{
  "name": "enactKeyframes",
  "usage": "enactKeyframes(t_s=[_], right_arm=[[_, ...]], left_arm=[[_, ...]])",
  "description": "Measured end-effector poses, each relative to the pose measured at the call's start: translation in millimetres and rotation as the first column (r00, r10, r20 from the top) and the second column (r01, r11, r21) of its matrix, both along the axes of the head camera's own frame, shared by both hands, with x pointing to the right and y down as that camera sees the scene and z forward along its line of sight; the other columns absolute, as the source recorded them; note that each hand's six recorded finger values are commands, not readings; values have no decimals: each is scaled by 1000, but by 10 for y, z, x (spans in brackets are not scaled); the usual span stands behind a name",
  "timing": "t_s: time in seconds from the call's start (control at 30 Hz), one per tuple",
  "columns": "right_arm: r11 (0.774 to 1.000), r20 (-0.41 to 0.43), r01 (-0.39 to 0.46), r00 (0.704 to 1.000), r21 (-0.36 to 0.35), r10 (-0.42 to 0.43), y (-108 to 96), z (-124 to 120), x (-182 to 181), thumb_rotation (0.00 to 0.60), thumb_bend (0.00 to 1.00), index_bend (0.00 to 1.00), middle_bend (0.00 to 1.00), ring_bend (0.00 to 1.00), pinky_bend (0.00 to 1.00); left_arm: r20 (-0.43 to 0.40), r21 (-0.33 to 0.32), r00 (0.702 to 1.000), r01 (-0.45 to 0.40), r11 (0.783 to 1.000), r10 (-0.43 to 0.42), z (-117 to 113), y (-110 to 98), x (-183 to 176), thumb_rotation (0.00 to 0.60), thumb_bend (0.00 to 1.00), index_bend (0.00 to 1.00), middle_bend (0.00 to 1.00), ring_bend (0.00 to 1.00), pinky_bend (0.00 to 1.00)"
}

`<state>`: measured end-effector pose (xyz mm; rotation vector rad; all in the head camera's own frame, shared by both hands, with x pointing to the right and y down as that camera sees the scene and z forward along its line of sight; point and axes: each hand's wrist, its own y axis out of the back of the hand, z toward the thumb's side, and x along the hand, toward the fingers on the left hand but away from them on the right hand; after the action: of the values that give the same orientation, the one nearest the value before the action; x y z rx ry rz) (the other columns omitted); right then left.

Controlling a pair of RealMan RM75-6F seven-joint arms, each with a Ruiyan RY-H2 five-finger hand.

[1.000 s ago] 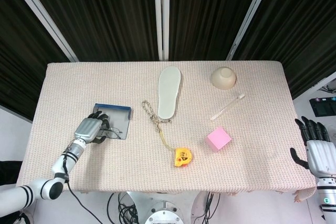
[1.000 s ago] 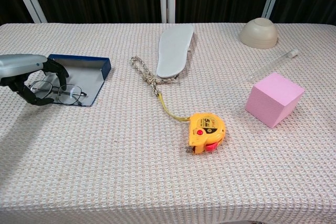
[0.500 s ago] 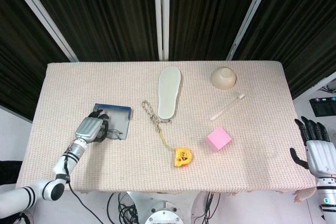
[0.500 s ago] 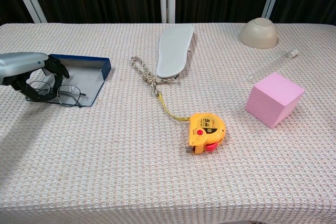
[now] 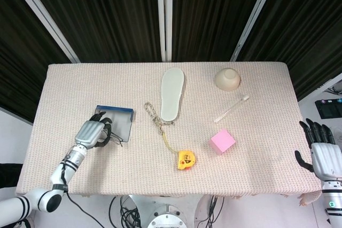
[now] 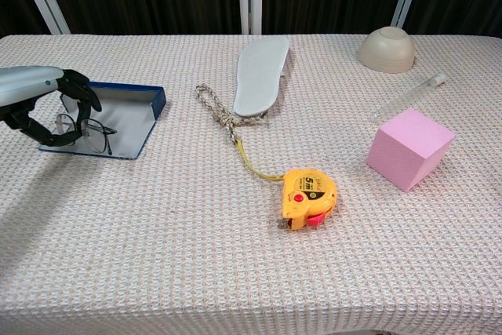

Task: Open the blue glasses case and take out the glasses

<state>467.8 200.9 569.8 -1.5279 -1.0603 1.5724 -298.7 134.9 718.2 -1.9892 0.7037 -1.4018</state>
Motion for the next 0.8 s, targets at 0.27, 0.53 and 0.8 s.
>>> enactKeyframes(t_s=[0.27,0.53,0.8], right_arm=[[1000,6,0,1000,4,0,5,-24,3,600,329,0,0,0,0],[1000,12,2,1000,6,-2,12,-42,0,600,329,0,0,0,0],[1000,11,1,1000,4,-1,11,-36,2,600,330,0,0,0,0]], left_arm=[[-6,-13,997,-71,997,71,-219,262,95,600,468,774,251,19,116],[49,-61,986,-155,986,158,-295,600,141,600,468,775,251,19,115],[84,-101,981,-164,981,173,-266,714,135,600,457,585,237,19,113]])
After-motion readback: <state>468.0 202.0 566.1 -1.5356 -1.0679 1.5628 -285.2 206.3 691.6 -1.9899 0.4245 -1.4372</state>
